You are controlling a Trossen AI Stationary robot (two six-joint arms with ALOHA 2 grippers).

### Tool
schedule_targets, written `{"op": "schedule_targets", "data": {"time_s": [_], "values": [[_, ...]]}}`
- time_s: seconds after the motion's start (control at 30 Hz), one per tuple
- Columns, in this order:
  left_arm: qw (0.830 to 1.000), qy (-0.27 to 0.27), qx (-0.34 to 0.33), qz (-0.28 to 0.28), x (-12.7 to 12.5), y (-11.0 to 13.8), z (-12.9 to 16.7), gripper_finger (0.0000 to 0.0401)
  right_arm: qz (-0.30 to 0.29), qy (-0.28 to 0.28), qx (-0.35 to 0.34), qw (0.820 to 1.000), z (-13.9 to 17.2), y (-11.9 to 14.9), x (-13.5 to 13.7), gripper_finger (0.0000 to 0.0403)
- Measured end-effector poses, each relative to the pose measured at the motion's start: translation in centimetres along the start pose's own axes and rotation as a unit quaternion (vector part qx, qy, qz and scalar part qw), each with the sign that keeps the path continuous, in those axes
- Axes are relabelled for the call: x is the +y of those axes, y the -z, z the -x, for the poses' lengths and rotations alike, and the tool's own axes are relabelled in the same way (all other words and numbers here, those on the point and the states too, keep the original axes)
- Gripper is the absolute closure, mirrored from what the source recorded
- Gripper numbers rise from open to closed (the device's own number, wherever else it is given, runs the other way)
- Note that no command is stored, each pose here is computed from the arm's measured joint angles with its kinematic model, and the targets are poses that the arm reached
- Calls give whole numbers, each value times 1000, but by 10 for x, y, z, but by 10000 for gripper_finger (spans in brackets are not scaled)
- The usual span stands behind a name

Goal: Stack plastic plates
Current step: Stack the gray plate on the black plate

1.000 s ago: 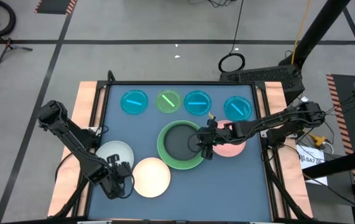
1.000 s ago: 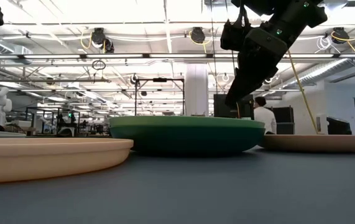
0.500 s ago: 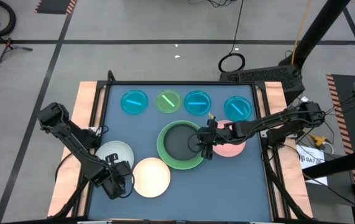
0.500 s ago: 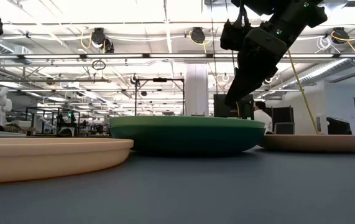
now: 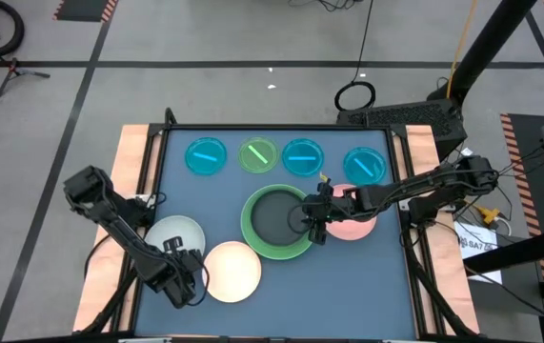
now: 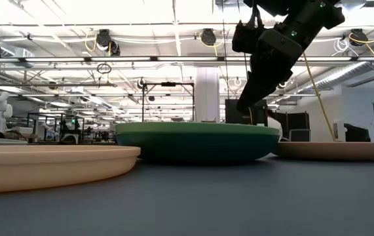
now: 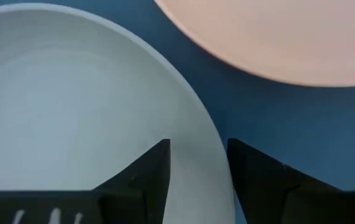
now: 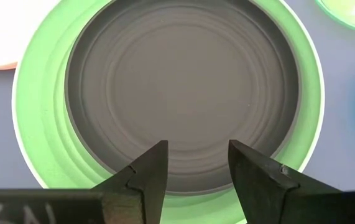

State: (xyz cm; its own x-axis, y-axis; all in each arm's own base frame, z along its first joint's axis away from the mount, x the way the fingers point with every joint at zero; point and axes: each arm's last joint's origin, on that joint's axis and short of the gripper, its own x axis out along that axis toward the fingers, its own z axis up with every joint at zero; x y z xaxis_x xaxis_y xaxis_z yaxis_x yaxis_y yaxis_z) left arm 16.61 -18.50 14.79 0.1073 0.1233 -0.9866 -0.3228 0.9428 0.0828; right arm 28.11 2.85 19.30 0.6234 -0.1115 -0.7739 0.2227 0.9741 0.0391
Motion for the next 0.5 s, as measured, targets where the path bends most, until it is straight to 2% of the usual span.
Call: {"op": "schedule_targets", "data": {"time_s": [0.13,0.5], "values": [[1000,-2,4,-1,0,0,-2,249,0,0,0,1000,0,0,0,243],[1000,-7,4,-2,0,1,-1,349,0,0,0,1000,0,0,0,243]]}}
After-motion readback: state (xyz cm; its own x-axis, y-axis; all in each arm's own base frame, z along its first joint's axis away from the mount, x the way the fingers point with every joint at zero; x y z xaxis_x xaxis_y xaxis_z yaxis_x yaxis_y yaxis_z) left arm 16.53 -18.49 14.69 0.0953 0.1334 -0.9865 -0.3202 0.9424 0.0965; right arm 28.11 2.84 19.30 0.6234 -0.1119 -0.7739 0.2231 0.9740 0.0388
